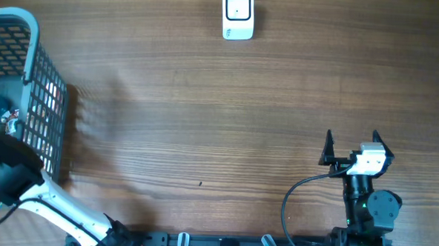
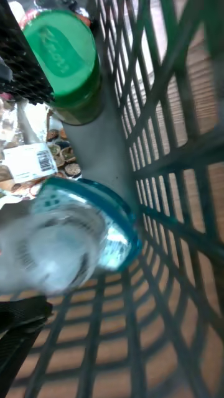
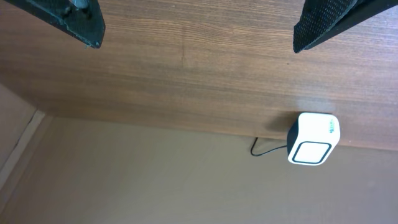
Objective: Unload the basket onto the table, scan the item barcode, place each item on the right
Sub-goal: 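Reach the left gripper into the basket and grasp the blue water bottle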
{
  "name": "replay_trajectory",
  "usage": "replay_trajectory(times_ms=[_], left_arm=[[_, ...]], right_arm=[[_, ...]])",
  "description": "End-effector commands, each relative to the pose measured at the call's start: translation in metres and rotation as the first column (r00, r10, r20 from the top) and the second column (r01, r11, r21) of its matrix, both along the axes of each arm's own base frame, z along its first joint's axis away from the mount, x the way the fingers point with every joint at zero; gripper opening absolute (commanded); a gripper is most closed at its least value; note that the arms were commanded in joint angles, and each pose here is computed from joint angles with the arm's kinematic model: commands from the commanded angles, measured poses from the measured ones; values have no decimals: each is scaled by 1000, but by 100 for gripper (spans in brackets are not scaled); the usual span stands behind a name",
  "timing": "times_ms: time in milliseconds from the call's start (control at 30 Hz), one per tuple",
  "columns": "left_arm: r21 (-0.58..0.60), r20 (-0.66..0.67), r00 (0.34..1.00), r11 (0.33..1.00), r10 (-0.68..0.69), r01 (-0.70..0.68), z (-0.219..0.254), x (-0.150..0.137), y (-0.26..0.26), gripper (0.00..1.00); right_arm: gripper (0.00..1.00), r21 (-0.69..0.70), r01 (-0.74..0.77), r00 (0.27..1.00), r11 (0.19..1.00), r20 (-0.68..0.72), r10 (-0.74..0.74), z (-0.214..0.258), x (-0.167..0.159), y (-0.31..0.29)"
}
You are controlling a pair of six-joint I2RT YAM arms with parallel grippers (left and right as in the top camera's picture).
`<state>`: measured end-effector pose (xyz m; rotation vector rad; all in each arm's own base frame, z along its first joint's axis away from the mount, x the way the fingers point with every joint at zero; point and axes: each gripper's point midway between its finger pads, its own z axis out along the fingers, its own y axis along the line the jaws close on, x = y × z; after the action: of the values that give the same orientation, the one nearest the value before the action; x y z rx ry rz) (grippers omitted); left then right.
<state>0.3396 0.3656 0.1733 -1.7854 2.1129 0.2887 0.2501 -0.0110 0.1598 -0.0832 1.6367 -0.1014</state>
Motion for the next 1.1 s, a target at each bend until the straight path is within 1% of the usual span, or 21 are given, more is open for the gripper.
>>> replay_trajectory(times_ms=[0,67,167,200,267,300,400,433,533,600,667,733,867,900,967,1000,1067], left_arm=[[39,-42,997,997,-62,63,-16,9,14,100],[86,-41,991,988,-126,129,-11,17,21,100],[90,-43,989,986,-139,143,-14,20,23,100],[90,-44,989,986,-140,143,-16,21,24,94],[85,-47,989,986,-140,143,-21,22,25,68],[77,-52,989,987,-140,144,-24,21,24,58],[61,-65,988,988,-141,145,-27,19,22,56],[55,-70,987,988,-141,145,-28,17,21,45],[43,-79,987,988,-142,146,-30,15,18,25],[36,-76,986,988,-146,149,-30,15,17,4],[37,-75,986,988,-146,149,-27,14,16,4],[60,-54,988,987,-145,148,-12,14,15,4],[143,20,991,981,-135,131,38,11,12,4],[164,60,991,981,-118,107,53,10,10,4],[196,160,974,972,-161,128,88,16,-1,4],[228,206,962,965,-178,130,109,17,-6,4],[320,277,940,941,-199,105,161,7,-15,4]], right_arm=[[100,18,-18,1000,1000,8,18,2,0,4],[100,18,-18,1000,1000,8,18,2,0,4],[100,18,-18,1000,1000,8,18,2,0,4],[100,18,-18,1000,1000,8,18,2,0,4],[100,18,-18,1000,1000,8,18,2,0,4],[100,18,-18,1000,1000,8,18,2,0,4],[100,18,-18,1000,1000,8,18,2,0,4],[100,18,-18,1000,1000,8,18,2,0,4],[100,18,-18,1000,1000,8,18,2,0,4],[100,18,-18,1000,1000,8,18,2,0,4],[100,18,-18,1000,1000,8,18,2,0,4],[100,18,-18,1000,1000,8,18,2,0,4],[100,18,-18,1000,1000,8,18,2,0,4],[100,18,-18,1000,1000,8,18,2,0,4],[100,18,-18,1000,1000,8,18,2,0,4],[100,18,-18,1000,1000,8,18,2,0,4],[100,18,-18,1000,1000,8,18,2,0,4]])
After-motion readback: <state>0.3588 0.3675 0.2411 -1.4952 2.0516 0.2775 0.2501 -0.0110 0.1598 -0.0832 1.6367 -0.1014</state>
